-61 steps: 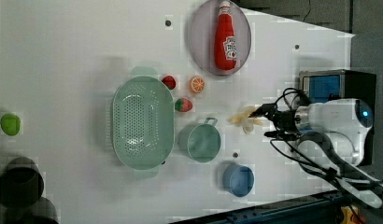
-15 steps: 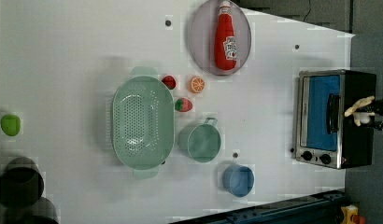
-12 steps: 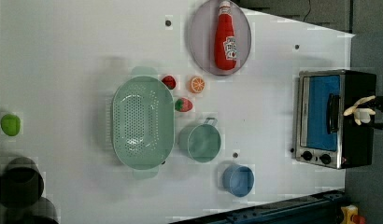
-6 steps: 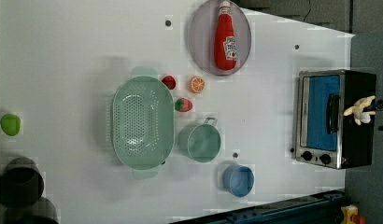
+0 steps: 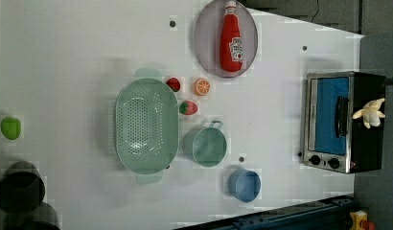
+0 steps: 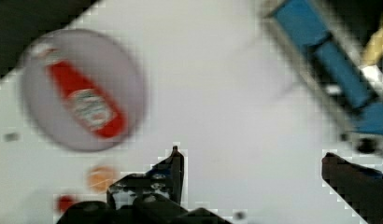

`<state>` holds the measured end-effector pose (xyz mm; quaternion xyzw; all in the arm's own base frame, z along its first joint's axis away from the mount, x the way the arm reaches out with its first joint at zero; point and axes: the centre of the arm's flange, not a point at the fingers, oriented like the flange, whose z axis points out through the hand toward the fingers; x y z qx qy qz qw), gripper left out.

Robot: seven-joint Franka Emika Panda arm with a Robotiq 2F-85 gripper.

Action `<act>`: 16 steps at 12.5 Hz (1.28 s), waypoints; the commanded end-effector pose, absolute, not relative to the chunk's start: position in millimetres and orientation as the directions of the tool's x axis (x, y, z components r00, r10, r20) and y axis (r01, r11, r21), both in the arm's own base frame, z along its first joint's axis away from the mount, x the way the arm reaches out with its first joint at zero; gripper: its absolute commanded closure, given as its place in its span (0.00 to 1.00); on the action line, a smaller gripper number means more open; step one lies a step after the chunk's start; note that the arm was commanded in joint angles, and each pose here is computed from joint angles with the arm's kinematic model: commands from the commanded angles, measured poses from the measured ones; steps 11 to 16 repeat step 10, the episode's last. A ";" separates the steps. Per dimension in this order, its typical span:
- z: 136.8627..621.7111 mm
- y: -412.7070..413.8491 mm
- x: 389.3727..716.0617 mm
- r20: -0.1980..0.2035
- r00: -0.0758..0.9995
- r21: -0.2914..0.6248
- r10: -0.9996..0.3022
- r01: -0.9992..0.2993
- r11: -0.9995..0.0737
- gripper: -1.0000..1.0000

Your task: Pick banana from table and place on oven.

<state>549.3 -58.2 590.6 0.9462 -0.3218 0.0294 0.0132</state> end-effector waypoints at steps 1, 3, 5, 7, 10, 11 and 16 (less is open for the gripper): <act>610.0 5.9 532.2 0.060 0.689 -0.004 -0.723 -0.724 -0.690 0.00; 610.4 5.8 522.0 0.022 0.690 0.034 -0.723 -0.724 -0.689 0.00; 609.3 5.9 522.3 0.020 0.690 0.036 -0.723 -0.723 -0.689 0.00; 606.5 6.0 523.7 0.017 0.690 0.040 -0.723 -0.723 -0.689 0.00; 603.3 6.1 525.3 0.013 0.690 0.045 -0.723 -0.723 -0.689 0.00; 603.3 6.1 525.3 0.013 0.690 0.045 -0.723 -0.723 -0.689 0.00; 603.3 6.1 525.3 0.013 0.690 0.045 -0.723 -0.723 -0.689 0.00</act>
